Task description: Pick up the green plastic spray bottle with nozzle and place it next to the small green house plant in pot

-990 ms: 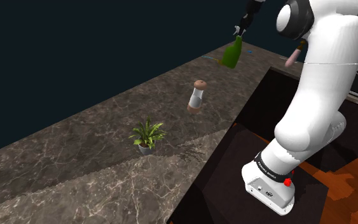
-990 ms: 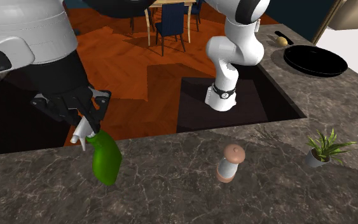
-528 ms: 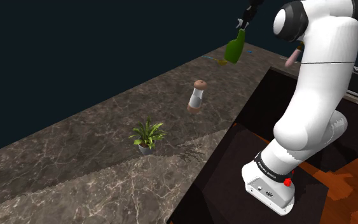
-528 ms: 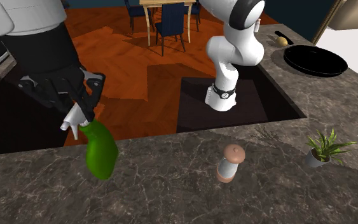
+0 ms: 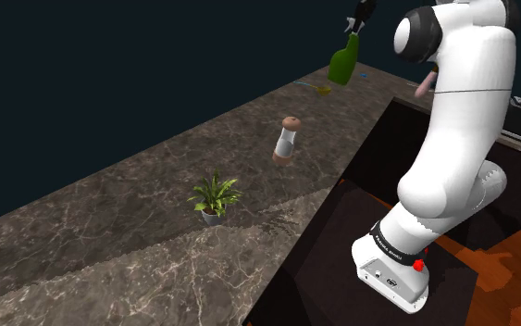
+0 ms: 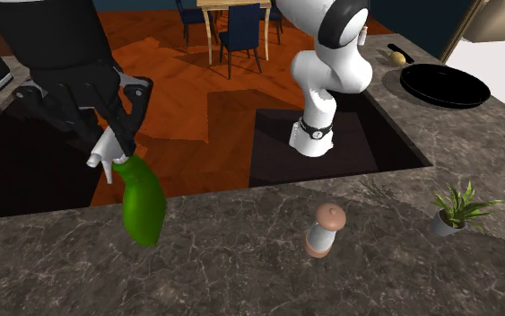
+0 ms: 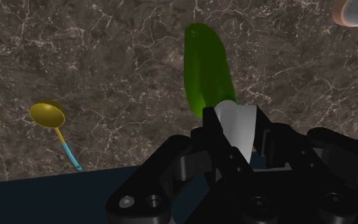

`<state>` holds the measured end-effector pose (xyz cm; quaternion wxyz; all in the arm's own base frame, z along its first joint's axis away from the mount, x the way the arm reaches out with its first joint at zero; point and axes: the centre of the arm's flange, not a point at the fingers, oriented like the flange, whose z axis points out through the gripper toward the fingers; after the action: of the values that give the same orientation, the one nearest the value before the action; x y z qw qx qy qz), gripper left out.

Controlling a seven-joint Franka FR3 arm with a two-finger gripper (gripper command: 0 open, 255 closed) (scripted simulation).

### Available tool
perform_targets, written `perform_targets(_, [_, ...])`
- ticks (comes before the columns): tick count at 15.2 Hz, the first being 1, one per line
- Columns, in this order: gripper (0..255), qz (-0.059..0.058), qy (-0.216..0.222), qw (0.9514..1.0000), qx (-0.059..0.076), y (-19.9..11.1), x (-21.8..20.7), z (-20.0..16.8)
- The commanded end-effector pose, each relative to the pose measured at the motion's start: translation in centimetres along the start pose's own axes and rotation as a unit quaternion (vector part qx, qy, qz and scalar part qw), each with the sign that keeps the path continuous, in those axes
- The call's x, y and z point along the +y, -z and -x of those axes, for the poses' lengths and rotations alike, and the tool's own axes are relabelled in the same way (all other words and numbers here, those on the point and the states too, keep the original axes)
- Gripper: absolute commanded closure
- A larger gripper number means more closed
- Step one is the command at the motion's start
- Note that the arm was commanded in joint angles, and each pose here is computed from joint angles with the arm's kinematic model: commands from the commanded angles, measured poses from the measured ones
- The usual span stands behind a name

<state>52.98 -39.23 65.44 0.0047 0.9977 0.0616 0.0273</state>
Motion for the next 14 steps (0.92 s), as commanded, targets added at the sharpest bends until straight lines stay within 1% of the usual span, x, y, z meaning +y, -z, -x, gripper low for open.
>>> perform_targets(1, [255,0.000,0.001,1.0000,0.001,0.1,-2.3,-0.4])
perform_targets(14, [255,0.000,0.001,1.0000,0.001,0.2,-19.2,-3.2])
